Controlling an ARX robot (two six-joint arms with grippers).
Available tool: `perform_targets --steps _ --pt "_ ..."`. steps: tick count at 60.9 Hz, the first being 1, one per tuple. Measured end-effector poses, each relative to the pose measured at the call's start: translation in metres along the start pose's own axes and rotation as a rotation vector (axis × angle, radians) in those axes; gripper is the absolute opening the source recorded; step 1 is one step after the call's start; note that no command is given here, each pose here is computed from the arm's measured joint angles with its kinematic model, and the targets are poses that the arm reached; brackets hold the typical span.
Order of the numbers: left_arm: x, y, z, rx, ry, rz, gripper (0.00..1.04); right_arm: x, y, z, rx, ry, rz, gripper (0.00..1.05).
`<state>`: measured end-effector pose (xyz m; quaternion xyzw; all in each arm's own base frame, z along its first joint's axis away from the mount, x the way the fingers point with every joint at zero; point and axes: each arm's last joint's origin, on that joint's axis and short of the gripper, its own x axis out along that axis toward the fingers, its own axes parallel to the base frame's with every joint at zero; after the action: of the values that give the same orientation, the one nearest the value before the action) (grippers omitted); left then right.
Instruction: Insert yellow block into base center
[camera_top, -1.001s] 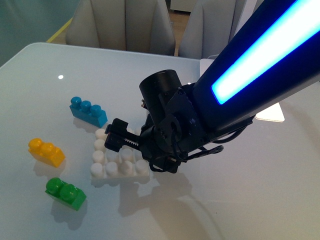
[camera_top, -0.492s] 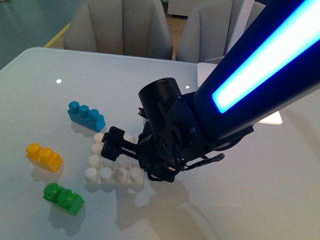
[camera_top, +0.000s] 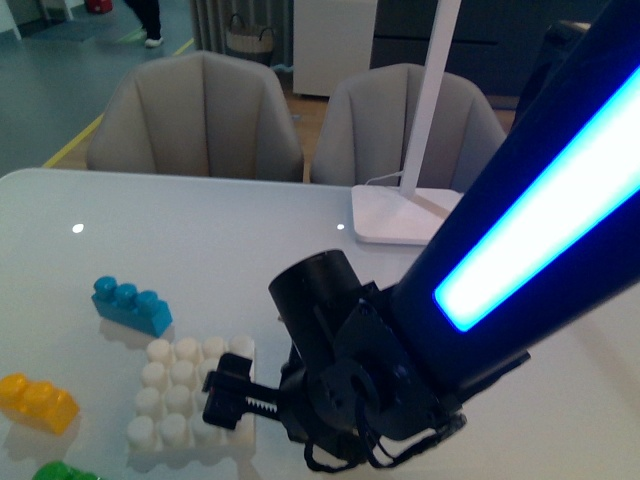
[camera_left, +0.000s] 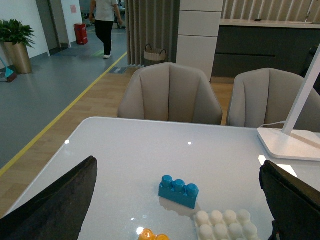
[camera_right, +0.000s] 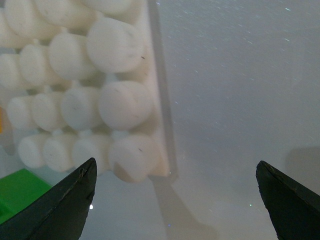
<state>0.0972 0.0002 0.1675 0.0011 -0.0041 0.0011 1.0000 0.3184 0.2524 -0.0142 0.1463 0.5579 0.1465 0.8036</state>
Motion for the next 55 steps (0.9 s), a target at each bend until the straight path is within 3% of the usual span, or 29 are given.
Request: perform_targets --steps 13,21,36,55 --pt "0.000 0.000 0.000 0.000 0.000 0.000 0.97 -0.026 -0.014 -0.008 0.027 -0.060 0.003 0.96" --pt "0.000 0.000 0.000 0.000 0.000 0.000 0.97 -0.057 -0.015 0.014 0.062 -0.170 0.074 0.96" --pt "0.000 0.000 0.000 0.000 0.000 0.000 0.97 -0.107 -0.071 0.036 0.220 -0.343 0.047 0.96" --pt "0.000 0.000 0.000 0.000 0.000 0.000 0.97 -0.197 -0.102 0.026 0.225 -0.623 0.026 0.96"
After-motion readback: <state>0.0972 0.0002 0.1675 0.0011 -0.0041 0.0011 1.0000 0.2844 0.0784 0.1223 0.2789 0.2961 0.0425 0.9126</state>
